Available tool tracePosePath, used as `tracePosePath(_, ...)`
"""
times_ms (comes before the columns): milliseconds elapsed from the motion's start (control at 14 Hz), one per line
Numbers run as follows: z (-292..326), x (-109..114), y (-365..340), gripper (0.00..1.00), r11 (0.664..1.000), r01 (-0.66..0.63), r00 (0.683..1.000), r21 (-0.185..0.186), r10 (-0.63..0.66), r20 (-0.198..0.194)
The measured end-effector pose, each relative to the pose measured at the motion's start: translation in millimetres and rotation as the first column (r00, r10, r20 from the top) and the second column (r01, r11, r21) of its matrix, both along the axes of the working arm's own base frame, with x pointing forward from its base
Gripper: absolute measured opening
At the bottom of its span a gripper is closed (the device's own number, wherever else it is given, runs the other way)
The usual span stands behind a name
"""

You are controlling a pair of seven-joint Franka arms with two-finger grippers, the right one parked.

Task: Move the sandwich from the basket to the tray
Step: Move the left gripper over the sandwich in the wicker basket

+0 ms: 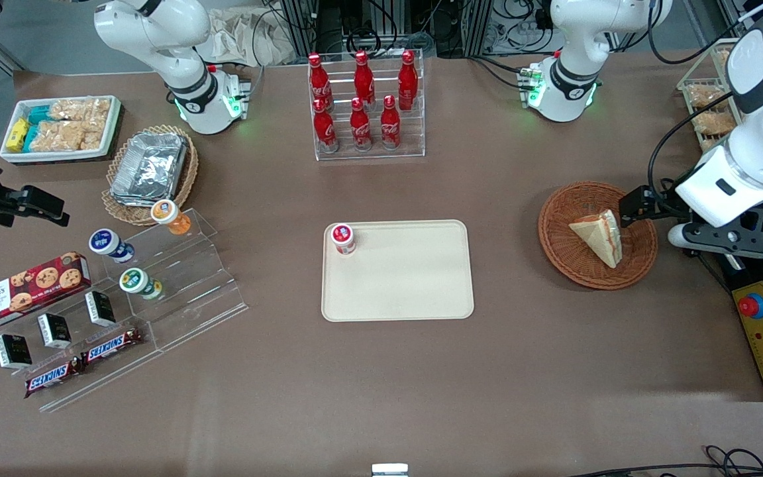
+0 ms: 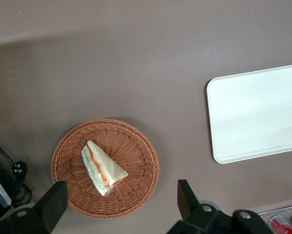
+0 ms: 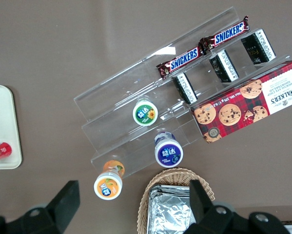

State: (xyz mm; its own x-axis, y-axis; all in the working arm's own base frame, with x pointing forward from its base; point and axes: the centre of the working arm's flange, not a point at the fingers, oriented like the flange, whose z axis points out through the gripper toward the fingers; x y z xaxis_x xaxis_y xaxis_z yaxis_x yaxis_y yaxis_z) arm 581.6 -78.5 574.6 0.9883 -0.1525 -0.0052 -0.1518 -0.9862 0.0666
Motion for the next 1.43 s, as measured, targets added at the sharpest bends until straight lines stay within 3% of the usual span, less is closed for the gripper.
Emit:
tracePosePath(500,0,0,0,1.0,1.0,0.0,1.0,0.0,0.0,-0.002)
tracePosePath(929,-1,-9,0,1.0,1.0,0.006,0.998,0.007,-0.005,-0.057)
tracePosePath(1429,5,-33,5,1.0,0.999,0.002,0.997,0.039,0.002,-0.083)
